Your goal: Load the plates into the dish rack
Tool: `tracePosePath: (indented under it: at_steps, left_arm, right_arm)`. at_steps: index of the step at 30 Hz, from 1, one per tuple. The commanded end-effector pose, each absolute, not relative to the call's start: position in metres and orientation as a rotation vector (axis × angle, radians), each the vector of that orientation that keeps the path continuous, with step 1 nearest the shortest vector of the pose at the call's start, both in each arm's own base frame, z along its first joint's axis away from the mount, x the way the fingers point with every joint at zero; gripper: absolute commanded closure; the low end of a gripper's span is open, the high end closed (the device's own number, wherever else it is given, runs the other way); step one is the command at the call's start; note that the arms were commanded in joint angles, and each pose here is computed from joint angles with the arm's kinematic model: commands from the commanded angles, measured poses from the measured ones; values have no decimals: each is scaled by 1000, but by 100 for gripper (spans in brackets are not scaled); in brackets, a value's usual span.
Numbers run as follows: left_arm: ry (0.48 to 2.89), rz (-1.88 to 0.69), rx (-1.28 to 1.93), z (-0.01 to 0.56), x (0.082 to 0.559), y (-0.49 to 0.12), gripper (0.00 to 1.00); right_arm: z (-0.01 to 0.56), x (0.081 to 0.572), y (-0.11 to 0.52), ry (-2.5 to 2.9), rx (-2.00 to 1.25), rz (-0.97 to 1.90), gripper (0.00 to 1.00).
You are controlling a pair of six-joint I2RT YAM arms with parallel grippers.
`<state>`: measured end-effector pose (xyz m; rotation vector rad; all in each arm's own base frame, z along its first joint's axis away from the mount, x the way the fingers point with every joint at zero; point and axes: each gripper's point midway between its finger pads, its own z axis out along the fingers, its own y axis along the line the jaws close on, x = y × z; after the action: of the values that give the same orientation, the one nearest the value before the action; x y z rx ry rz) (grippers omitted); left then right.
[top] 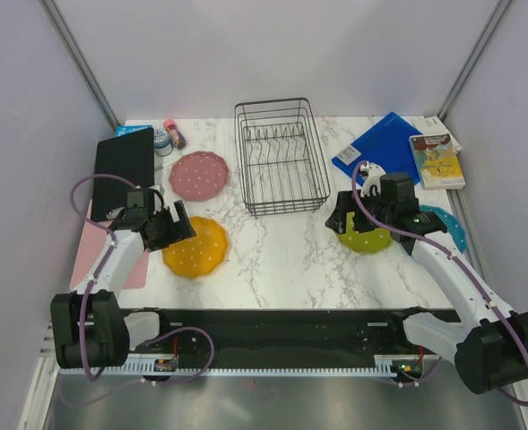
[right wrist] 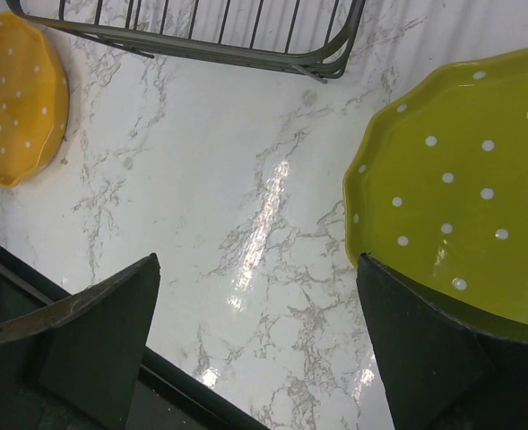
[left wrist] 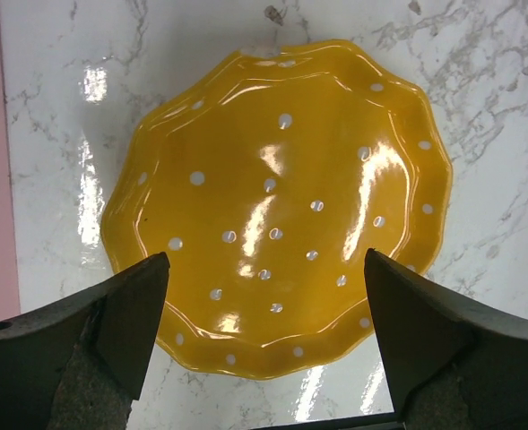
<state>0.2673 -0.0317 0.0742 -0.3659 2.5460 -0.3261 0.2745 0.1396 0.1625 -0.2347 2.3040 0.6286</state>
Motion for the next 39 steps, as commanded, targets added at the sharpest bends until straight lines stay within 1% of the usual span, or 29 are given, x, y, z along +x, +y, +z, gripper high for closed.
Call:
tracePosePath:
  at_steps: [1, 5, 7, 8, 10, 11, 12, 15, 19, 22, 27, 29, 30, 32, 33, 34, 35, 38, 39]
  left_arm:
    - [2481, -202, -456, 83, 285, -11, 4]
    - [2448, -82, -454, 100, 299, 14, 5]
    - [2509, 107, -447, 98, 290, 39, 8]
    - [2500, 163, -440, 104, 293, 48, 7]
    - [2547, 179, -390, 99, 294, 50, 8]
    - [2560, 181, -376, 99, 297, 51, 8]
    - [2610, 144, -359, 88, 297, 45, 8]
    - [2646, 43, -328, 79, 299, 31, 14]
    - [2737, 12, -298, 56, 296, 26, 17]
    - [2793, -54, -257, 47, 299, 19, 22]
    - [2905, -130, -206, 34, 293, 7, 24]
    - [2947, -225, -199, 27, 287, -4, 33]
    - [2967, -279, -206, 27, 282, -11, 42]
    - [2982, -406, -180, 25, 274, -33, 51]
    - [2983, -418, -159, 26, 272, -38, 59]
    - [3000, -437, -109, 24, 267, -49, 63]
    - [3002, -475, -130, 24, 265, -54, 67]
    - [3008, -592, -73, 29, 256, -92, 72]
    - [3009, -596, -49, 29, 255, -99, 75]
  right_arm:
    - [174, 284, 150, 2228, -230, 705, 2]
    - [168, 284, 150, 2239, -229, 707, 2]
    - [169, 284, 152, 2239, -237, 713, 2]
    - [170, 285, 152, 2235, -242, 709, 2]
    - [169, 285, 152, 2236, -245, 707, 2]
    - [168, 286, 151, 2238, -247, 706, 2]
    - [167, 286, 152, 2239, -250, 706, 2]
    - [166, 286, 152, 2240, -261, 705, 2]
    - [162, 284, 152, 2244, -266, 711, 2]
    - [158, 281, 154, 2239, -268, 736, 2]
    - [147, 270, 159, 2241, -267, 792, 2]
    - [137, 265, 158, 2260, -264, 796, 2]
    - [133, 263, 158, 2273, -256, 804, 2]
    - [126, 257, 162, 2290, -259, 842, 2]
    - [123, 256, 165, 2289, -267, 868, 2]
    - [121, 251, 170, 2293, -283, 911, 2]
    - [114, 247, 171, 2310, -274, 936, 2]
    - [99, 244, 176, 2323, -237, 982, 2]
    - [98, 248, 179, 2317, -176, 1008, 2]
